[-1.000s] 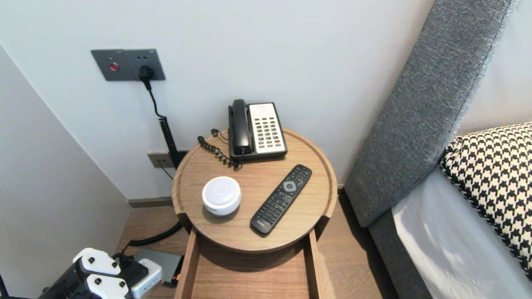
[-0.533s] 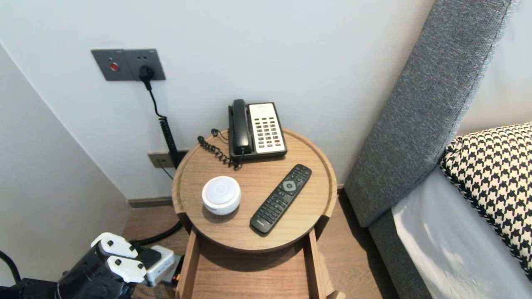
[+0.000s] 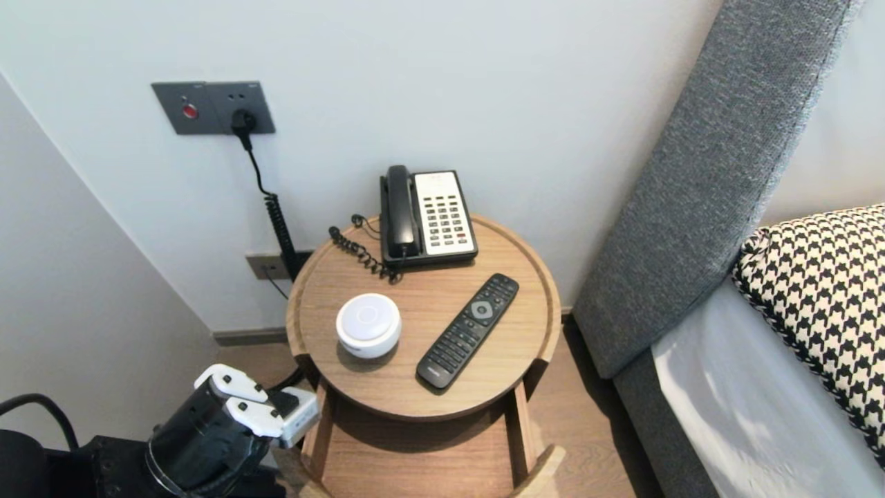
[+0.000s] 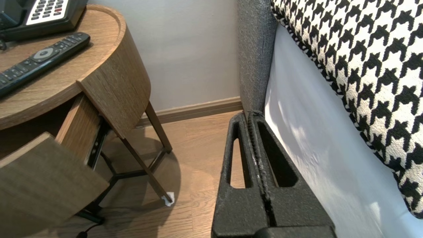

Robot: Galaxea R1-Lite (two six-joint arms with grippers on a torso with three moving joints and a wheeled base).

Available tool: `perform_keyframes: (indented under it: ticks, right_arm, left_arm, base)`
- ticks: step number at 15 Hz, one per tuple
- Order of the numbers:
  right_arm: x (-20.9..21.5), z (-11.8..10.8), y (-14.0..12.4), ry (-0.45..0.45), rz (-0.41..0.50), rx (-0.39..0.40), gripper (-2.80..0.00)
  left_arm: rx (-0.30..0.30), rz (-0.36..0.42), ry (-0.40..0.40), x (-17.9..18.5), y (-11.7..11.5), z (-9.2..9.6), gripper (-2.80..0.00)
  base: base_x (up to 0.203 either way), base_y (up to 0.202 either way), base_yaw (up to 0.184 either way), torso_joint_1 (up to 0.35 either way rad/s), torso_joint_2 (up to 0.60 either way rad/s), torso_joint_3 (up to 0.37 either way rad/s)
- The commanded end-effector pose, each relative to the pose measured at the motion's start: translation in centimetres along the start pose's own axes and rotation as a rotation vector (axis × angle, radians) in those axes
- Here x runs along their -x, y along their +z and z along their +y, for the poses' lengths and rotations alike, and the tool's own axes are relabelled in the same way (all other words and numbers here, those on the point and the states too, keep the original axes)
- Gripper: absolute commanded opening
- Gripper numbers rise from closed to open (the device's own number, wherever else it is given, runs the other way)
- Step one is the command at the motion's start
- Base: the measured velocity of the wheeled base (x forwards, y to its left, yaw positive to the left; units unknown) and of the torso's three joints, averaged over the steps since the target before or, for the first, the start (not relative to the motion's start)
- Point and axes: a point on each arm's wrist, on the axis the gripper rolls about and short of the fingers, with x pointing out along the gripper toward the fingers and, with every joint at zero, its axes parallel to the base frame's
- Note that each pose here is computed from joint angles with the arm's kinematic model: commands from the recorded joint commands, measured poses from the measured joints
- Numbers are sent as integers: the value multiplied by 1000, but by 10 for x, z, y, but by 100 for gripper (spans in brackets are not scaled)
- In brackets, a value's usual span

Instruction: Close the nightstand drawer

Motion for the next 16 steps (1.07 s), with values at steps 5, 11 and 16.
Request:
perform_keyframes:
  ticks: [5, 11, 16]
  right_arm:
    - [-2, 0, -7, 0, 26, 0, -280]
    - [-2, 0, -7, 0, 27, 1, -280]
    - [-2, 0, -7, 0, 27, 1, -280]
  left_arm:
    - [24, -4, 10, -14, 17, -1, -280]
    - [40, -46, 4, -24, 31, -2, -280]
    - [82, -100, 4, -22, 50, 1, -280]
  base:
    - [0, 0, 0, 0, 0, 0]
    - [0, 0, 0, 0, 0, 0]
    - [0, 0, 0, 0, 0, 0]
